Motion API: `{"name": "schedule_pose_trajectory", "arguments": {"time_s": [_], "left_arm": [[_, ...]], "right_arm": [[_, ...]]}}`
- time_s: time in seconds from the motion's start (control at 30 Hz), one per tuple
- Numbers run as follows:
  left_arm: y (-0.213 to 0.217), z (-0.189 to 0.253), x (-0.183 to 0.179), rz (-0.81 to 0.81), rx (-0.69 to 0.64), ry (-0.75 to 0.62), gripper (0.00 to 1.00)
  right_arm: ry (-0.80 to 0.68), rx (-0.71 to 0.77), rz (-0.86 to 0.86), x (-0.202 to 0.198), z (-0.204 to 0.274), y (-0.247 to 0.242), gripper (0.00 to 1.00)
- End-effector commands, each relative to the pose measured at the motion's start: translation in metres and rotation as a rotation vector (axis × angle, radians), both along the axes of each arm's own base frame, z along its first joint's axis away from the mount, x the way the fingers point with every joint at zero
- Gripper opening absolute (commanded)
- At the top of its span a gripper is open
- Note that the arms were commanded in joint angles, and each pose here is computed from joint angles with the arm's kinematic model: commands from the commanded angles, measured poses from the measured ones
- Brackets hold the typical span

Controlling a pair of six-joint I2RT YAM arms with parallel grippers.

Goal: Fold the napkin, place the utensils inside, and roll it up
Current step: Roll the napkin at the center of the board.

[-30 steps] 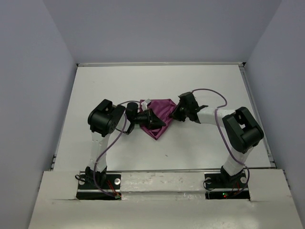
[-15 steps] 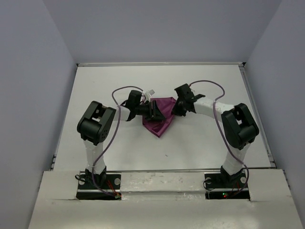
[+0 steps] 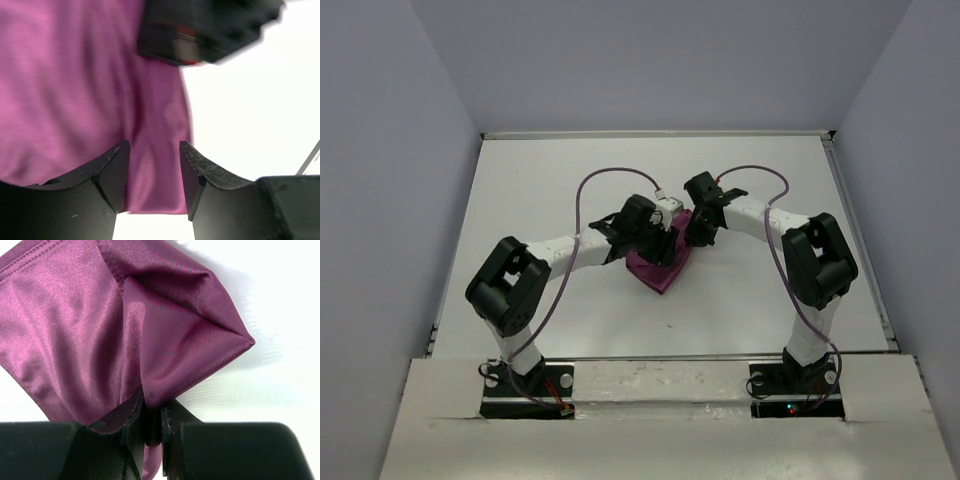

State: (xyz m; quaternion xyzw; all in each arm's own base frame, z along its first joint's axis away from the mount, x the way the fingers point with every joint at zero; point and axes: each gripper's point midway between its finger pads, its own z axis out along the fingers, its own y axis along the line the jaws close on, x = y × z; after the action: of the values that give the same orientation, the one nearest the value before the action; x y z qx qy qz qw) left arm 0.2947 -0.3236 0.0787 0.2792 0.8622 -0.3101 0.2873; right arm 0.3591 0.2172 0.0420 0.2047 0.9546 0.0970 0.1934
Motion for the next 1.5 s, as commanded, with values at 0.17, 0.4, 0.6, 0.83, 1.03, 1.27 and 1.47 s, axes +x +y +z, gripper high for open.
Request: {"name": "schedule_pose_trajectory", "arguments": {"time_s": [0.17,0.4,0.6,0.83,1.03,1.27,1.47], "left_arm": [[-0.009,0.018,-0.007,0.097,0.088,-0.258,0.64],[-0.028,0.003,-0.01,0.083,0.132,-0.3,0.68],[-0.041,-0.002,-0.013,0.069,0.128,-0.306,0.71],[-0.045,-0.017,-0.009,0.082,0.154,-0.313,0.64],[-0.051,-0.02,-0.014,0.05,0.139,-0.29,0.28],[-0.056,-0.017,-0.023,-0.02,0.079,-0.222,0.0],[-0.059,-0.012,-0.028,-0.128,-0.044,-0.057,0.0]], "right_arm": [[-0.017,-0.023,-0.001,0.009,0.012,-0.002,0.01],[-0.029,-0.017,0.009,0.015,0.015,0.001,0.01],[-0.028,-0.023,0.014,0.013,0.014,-0.001,0.01],[-0.032,-0.02,0.012,0.013,0.016,-0.001,0.01],[-0.028,-0.023,0.01,0.011,0.015,-0.002,0.01],[-0.032,-0.021,0.013,0.008,0.014,-0.003,0.01],[-0.064,-0.005,0.006,0.013,0.024,-0.005,0.22]]}}
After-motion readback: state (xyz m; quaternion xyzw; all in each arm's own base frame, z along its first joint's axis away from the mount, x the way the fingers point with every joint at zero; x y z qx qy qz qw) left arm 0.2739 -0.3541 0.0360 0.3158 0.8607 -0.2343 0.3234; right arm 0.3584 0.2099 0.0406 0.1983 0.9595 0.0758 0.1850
